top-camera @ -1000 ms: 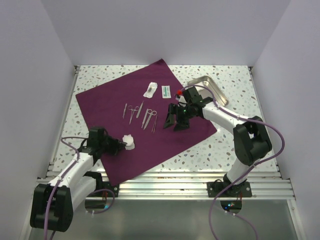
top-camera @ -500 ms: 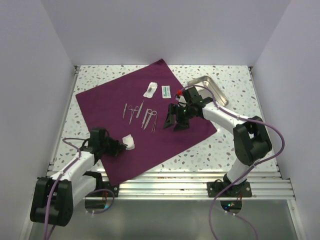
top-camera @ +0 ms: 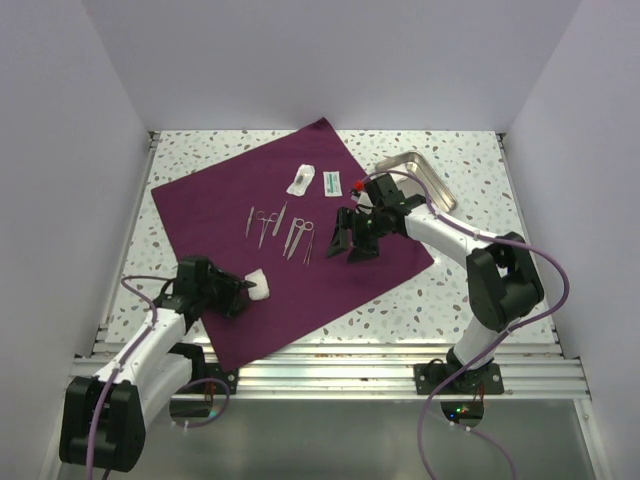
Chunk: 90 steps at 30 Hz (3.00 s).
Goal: Prepare the surgical pack
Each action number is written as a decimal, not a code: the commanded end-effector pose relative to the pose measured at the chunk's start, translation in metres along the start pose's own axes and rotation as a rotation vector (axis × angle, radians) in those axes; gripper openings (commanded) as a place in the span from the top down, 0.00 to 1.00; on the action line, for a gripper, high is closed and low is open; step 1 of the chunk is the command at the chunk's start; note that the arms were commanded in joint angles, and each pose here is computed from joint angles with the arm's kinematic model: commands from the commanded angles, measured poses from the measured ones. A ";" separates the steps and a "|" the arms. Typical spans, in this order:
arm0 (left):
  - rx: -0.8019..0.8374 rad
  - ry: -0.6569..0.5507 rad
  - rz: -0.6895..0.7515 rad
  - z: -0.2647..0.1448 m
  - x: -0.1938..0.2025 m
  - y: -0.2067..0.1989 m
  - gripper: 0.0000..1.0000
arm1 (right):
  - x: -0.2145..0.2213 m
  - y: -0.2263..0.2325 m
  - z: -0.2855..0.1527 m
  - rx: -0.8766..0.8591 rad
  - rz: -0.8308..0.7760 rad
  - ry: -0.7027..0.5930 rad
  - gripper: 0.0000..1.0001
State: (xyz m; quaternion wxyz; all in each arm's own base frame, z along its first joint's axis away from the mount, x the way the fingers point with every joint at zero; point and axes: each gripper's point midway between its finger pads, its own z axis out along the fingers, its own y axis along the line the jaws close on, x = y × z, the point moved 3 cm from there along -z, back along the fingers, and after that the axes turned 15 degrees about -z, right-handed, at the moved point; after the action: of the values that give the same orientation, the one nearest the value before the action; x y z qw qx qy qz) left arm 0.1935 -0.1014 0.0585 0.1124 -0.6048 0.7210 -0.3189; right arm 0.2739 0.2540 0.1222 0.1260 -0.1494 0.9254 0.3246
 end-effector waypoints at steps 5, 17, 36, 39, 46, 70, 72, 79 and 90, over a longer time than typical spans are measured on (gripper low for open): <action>-0.038 -0.046 0.118 -0.016 -0.002 -0.009 0.43 | 0.000 0.005 0.000 -0.022 -0.026 -0.006 0.29; -0.072 0.012 0.363 0.009 -0.005 -0.038 0.43 | 0.002 0.002 -0.001 -0.007 -0.030 -0.002 0.29; -0.232 0.017 0.337 0.008 0.000 -0.007 0.58 | -0.002 0.002 0.004 -0.014 -0.020 0.003 0.29; -0.238 0.014 0.339 0.011 0.000 -0.008 0.57 | -0.002 0.002 0.004 -0.012 -0.021 0.003 0.29; -0.226 0.018 0.339 0.017 0.001 -0.014 0.52 | -0.001 0.001 0.004 -0.008 -0.024 0.010 0.29; -0.284 0.016 0.380 0.028 0.001 -0.019 0.64 | -0.004 0.001 0.007 -0.009 -0.025 0.014 0.29; -0.291 0.015 0.391 0.026 0.000 -0.020 0.69 | -0.004 0.001 0.007 -0.010 -0.024 0.015 0.29; -0.273 0.014 0.408 0.024 0.001 -0.028 0.79 | -0.004 0.000 0.007 -0.009 -0.024 0.013 0.29; -0.273 0.055 0.407 0.030 0.004 -0.018 0.92 | -0.003 -0.001 0.008 -0.009 -0.021 0.013 0.29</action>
State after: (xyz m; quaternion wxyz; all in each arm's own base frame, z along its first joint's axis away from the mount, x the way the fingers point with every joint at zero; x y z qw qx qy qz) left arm 0.2204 -0.1128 0.0469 0.0636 -0.4666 0.8609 -0.1924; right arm 0.2733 0.2532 0.1098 0.1105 -0.1486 0.9300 0.3175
